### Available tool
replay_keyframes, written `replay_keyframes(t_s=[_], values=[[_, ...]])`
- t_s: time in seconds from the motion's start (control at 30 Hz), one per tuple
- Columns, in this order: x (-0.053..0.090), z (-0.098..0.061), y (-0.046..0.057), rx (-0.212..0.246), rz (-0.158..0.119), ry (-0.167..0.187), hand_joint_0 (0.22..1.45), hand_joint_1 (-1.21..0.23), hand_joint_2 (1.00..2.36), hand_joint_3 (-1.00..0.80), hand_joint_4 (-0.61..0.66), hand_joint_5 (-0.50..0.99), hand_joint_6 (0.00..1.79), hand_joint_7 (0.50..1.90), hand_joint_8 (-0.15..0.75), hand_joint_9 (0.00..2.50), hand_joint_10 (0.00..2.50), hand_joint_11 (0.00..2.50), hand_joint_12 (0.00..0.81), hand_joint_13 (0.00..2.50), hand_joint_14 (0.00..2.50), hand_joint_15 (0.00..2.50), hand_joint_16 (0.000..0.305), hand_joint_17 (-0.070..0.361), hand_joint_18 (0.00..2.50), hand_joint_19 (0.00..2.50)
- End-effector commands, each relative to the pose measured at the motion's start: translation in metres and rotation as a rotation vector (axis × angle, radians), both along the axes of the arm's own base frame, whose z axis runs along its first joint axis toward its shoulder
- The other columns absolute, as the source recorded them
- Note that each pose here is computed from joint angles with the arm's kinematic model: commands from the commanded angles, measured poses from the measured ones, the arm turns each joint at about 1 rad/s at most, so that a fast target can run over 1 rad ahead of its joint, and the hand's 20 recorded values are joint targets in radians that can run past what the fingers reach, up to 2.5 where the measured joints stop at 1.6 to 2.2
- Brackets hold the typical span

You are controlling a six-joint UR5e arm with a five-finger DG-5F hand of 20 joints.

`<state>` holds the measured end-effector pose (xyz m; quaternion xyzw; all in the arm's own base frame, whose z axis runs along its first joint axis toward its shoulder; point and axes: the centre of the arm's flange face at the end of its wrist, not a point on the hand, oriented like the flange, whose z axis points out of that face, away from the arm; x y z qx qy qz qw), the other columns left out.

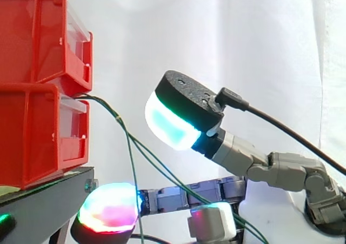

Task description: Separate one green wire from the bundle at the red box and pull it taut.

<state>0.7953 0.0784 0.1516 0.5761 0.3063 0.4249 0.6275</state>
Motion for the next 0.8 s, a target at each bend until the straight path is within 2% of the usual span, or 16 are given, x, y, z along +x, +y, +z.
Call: replay_keyframes(t_s=[0.0, 0.27, 0.4, 0.47, 0.5, 0.57, 0.77], values=[[-0.002, 0.006, -0.001, -0.004, 0.001, 0.013, 0.51, -0.68, 1.0, -0.5, 0.28, -0.17, 0.5, 1.08, 0.321, 1.72, 0.02, 0.75, 0.369, 1.22, 0.01, 0.35, 0.054, 0.121, 0.91, 0.25], [-0.002, 0.009, 0.0, -0.004, -0.001, 0.012, 0.54, -0.72, 1.0, -0.5, 0.22, -0.15, 0.5, 1.22, 0.288, 1.72, 0.02, 0.87, 0.363, 1.23, 0.02, 0.41, 0.051, 0.116, 0.9, 0.28], [-0.003, 0.024, 0.001, -0.002, -0.002, -0.003, 0.55, -0.72, 1.0, -0.5, 0.19, -0.15, 0.5, 1.25, 0.269, 1.7, 0.03, 0.94, 0.363, 1.23, 0.02, 0.44, 0.051, 0.115, 0.9, 0.29], [-0.003, 0.025, 0.002, -0.002, 0.0, -0.002, 0.55, -0.73, 1.0, -0.5, 0.18, -0.15, 0.5, 1.26, 0.263, 1.7, 0.02, 0.96, 0.359, 1.23, 0.02, 0.44, 0.051, 0.115, 0.9, 0.3], [-0.004, 0.031, 0.002, 0.0, 0.0, -0.006, 0.55, -0.72, 1.0, -0.5, 0.17, -0.15, 0.51, 1.25, 0.263, 1.69, 0.02, 0.97, 0.358, 1.23, 0.02, 0.45, 0.051, 0.114, 0.9, 0.3], [-0.005, 0.03, 0.003, -0.003, 0.002, 0.005, 0.55, -0.73, 1.0, -0.5, 0.16, -0.16, 0.52, 1.24, 0.254, 1.7, 0.03, 0.97, 0.356, 1.23, 0.02, 0.45, 0.05, 0.113, 0.9, 0.3], [-0.003, 0.035, 0.002, 0.0, -0.003, -0.002, 0.56, -0.74, 1.0, -0.5, 0.14, -0.16, 0.55, 1.22, 0.249, 1.68, 0.02, 1.03, 0.353, 1.23, 0.02, 0.48, 0.05, 0.113, 0.89, 0.31]])
